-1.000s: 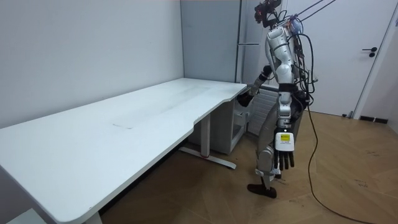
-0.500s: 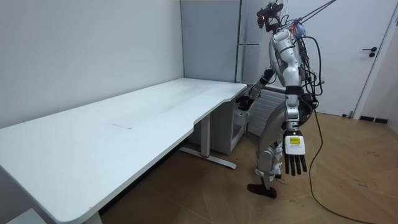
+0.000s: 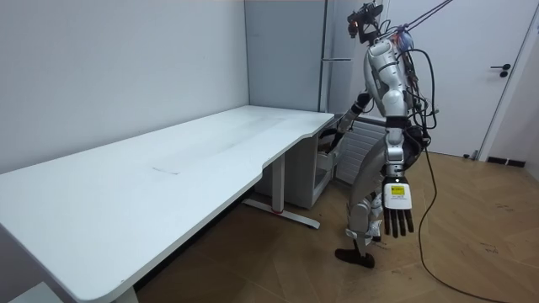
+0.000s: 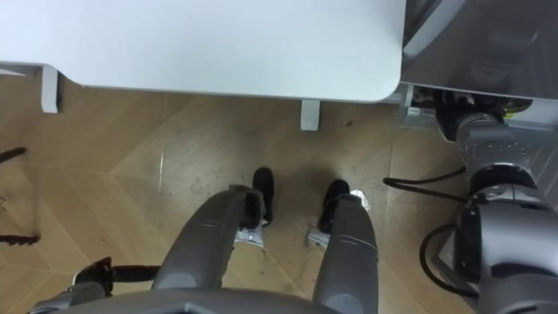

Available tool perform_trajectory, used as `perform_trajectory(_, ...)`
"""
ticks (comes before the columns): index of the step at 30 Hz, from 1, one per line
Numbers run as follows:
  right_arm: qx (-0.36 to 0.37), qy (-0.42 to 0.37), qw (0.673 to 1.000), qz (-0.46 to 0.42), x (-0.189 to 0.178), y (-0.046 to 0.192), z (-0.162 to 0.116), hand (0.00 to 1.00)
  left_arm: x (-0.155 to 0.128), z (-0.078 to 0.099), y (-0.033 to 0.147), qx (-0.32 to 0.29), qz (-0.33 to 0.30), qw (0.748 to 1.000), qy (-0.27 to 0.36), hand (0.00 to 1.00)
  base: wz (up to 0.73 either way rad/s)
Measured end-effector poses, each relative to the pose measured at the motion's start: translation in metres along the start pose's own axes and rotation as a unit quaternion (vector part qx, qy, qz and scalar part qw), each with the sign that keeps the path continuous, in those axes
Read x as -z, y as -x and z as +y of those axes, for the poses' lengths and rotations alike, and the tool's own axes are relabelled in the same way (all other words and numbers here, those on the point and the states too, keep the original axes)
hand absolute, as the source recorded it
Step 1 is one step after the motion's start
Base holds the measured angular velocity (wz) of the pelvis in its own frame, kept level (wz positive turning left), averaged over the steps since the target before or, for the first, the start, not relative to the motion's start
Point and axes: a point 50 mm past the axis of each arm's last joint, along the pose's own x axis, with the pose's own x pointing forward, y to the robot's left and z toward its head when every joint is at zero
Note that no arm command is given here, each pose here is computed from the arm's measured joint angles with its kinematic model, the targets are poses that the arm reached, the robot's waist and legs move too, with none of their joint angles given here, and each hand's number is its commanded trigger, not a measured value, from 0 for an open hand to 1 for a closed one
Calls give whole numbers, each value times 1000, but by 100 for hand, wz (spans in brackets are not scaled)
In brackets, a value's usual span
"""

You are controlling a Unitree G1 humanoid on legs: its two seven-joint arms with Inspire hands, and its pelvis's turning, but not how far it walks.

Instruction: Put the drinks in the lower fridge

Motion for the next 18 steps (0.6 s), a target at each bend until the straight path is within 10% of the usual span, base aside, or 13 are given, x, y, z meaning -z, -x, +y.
perform_trajectory(18,-11,22,1000,6,3,0,-14,0,-1,0,0,2,-4,1000,-1,0,0)
